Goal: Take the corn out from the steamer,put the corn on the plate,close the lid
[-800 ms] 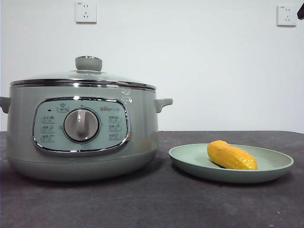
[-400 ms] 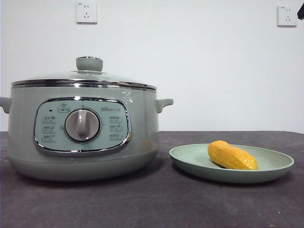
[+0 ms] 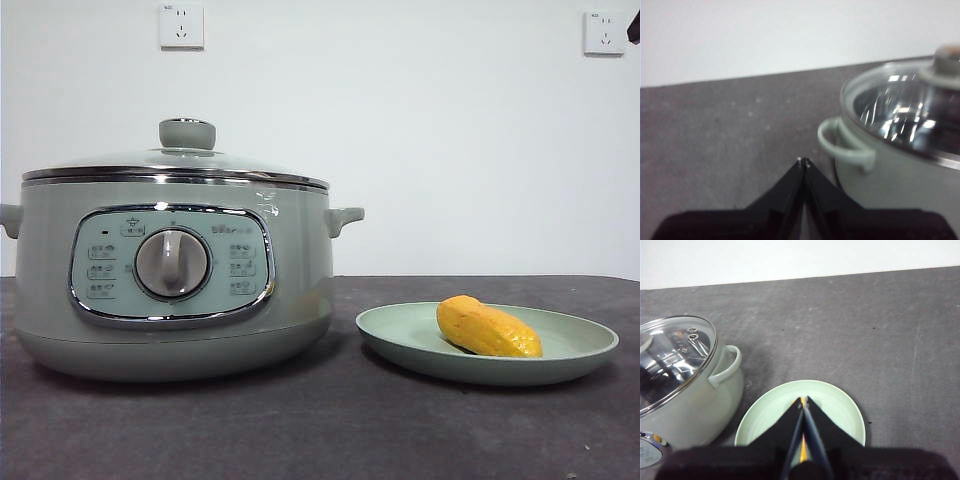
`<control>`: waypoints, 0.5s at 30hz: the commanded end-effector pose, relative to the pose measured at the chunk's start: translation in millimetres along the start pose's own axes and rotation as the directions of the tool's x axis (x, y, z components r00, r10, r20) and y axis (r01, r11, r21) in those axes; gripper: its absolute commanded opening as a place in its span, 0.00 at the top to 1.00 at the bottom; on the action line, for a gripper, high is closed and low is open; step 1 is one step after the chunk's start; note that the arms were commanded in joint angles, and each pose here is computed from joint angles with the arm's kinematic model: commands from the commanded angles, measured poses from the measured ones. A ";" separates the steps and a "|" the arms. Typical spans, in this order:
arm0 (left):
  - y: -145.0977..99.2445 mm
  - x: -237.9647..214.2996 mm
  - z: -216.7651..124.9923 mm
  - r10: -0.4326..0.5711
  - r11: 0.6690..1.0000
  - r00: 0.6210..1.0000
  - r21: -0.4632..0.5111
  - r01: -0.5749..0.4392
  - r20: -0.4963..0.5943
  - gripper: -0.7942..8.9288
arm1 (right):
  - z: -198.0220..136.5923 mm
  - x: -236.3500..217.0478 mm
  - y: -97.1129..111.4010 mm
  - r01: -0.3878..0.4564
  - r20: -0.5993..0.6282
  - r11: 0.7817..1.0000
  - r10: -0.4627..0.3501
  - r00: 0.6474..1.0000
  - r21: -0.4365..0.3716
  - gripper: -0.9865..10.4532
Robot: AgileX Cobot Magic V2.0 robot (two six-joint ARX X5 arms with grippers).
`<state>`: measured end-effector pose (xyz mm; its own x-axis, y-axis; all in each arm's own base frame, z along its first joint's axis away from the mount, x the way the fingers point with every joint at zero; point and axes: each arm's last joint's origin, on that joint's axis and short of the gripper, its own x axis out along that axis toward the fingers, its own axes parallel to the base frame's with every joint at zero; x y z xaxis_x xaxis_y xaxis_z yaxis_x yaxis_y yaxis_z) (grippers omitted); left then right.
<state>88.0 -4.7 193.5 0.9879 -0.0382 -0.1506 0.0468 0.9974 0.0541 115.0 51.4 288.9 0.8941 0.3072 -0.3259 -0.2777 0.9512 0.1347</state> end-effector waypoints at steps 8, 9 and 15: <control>-1.5 12.7 -41.4 0.006 0.999 0.999 -0.034 -0.007 -0.045 0.92 | -2.6 1.6 -0.2 0.003 -0.004 1.000 -0.003 1.000 0.009 0.91; -1.5 13.0 -43.0 0.005 0.999 0.998 -0.036 -0.007 -0.055 0.92 | -2.6 1.6 -0.2 0.003 -0.004 1.000 -0.003 1.000 0.009 0.91; -1.5 13.0 -43.6 0.008 0.998 0.998 -0.055 -0.011 -0.061 0.92 | -2.7 1.6 -0.2 0.003 -0.005 1.000 -0.003 1.000 0.008 0.91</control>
<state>93.7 -4.3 152.7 0.9791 -0.0294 -0.2013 0.0324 0.9994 0.0115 115.0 51.4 288.9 0.8940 0.3072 -0.3263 -0.2778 0.9512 0.1343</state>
